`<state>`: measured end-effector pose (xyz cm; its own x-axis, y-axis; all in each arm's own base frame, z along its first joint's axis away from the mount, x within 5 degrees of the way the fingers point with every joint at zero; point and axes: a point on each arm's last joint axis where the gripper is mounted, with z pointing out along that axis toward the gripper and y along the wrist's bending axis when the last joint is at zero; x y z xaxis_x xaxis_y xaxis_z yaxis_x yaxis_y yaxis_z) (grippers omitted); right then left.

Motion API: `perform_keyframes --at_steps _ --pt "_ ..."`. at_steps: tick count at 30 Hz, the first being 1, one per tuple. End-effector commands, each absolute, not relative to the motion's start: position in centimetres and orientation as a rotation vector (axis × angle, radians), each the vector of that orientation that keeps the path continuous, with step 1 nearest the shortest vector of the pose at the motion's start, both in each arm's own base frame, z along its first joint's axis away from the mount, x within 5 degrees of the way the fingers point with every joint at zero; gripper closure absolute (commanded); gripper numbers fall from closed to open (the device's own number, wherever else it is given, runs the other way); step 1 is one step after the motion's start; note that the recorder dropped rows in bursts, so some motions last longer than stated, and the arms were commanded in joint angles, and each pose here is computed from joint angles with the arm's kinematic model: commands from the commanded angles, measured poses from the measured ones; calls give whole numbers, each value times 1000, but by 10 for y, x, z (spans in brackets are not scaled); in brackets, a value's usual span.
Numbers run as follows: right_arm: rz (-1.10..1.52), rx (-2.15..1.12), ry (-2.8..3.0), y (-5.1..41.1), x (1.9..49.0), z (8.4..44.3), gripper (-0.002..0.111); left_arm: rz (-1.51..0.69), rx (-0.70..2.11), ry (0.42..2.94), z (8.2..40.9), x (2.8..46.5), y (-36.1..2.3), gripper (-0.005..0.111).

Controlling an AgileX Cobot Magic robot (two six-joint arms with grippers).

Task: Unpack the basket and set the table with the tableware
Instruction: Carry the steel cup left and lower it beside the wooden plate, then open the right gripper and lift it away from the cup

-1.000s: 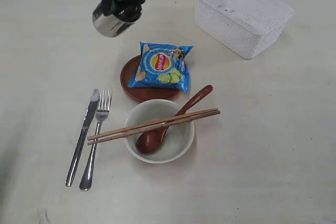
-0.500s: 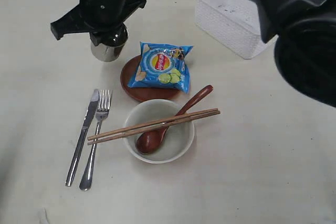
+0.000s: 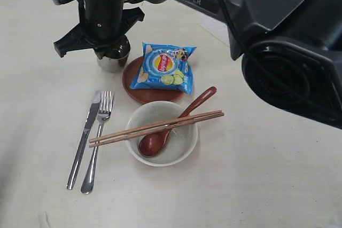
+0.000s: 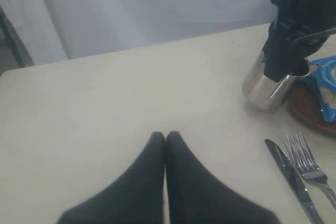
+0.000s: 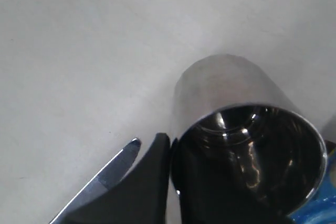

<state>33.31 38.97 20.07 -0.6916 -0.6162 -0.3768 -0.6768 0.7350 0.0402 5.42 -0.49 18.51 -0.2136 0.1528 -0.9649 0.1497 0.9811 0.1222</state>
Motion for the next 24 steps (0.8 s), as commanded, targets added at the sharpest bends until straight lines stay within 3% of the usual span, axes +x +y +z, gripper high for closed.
perform_keyframes --at_steps 1,16,19,22,24 --pt "276 -1018 2607 391 332 202 109 -2 220 1790 184 54 -5 107" --pt "268 -1032 2613 390 331 201 107 -2 220 1790 184 54 -5 107" --pt "264 -1039 2614 390 331 201 91 -2 220 1790 184 54 -5 107" --pt "266 -1038 2612 390 331 202 64 -2 220 1790 184 54 -5 107" --pt "264 -1038 2606 390 331 203 52 -2 220 1790 184 54 -5 107"
